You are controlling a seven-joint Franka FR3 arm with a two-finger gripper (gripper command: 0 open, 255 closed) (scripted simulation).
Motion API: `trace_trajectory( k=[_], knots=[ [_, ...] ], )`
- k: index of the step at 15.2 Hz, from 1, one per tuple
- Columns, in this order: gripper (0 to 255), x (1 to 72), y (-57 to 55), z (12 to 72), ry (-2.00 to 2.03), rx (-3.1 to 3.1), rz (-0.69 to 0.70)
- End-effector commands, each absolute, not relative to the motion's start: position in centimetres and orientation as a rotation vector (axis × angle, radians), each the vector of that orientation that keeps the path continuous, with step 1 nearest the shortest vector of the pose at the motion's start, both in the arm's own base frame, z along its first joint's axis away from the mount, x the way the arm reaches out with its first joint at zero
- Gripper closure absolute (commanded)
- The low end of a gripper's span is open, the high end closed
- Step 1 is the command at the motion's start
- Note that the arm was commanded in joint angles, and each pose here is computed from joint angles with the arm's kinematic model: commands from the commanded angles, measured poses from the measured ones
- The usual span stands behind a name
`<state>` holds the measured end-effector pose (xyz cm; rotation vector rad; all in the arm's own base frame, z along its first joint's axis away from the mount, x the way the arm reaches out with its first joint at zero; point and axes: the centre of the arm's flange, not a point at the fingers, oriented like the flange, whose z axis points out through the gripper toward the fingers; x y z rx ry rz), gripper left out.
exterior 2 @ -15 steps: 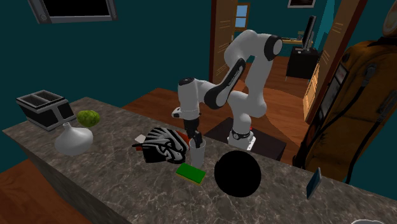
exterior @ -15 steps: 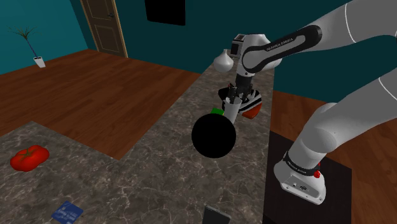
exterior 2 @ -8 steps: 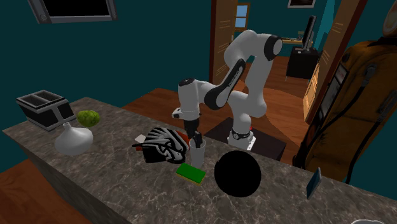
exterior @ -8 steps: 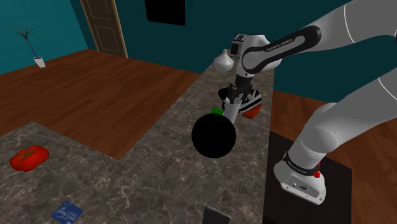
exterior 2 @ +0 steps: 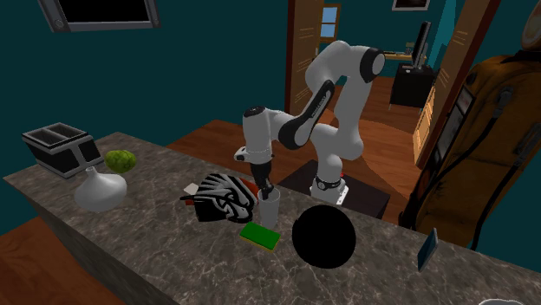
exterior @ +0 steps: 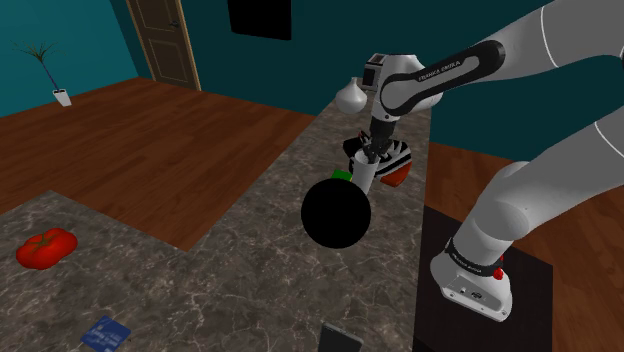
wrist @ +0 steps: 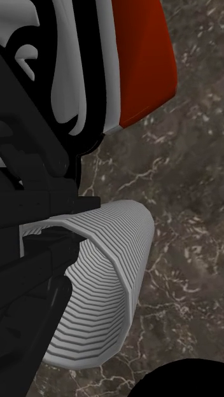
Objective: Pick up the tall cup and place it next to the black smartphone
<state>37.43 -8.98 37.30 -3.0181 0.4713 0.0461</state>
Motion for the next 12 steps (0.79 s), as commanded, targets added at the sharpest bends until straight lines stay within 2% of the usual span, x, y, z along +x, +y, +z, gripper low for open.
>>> trace_trajectory(
  k=[1, 12],
  knots=[
    [255, 37.4, -9.0, 37.3, 0.471, -3.018, 0.047],
    [255, 37.4, -9.0, 42.5, 0.471, -3.018, 0.047]
  ],
)
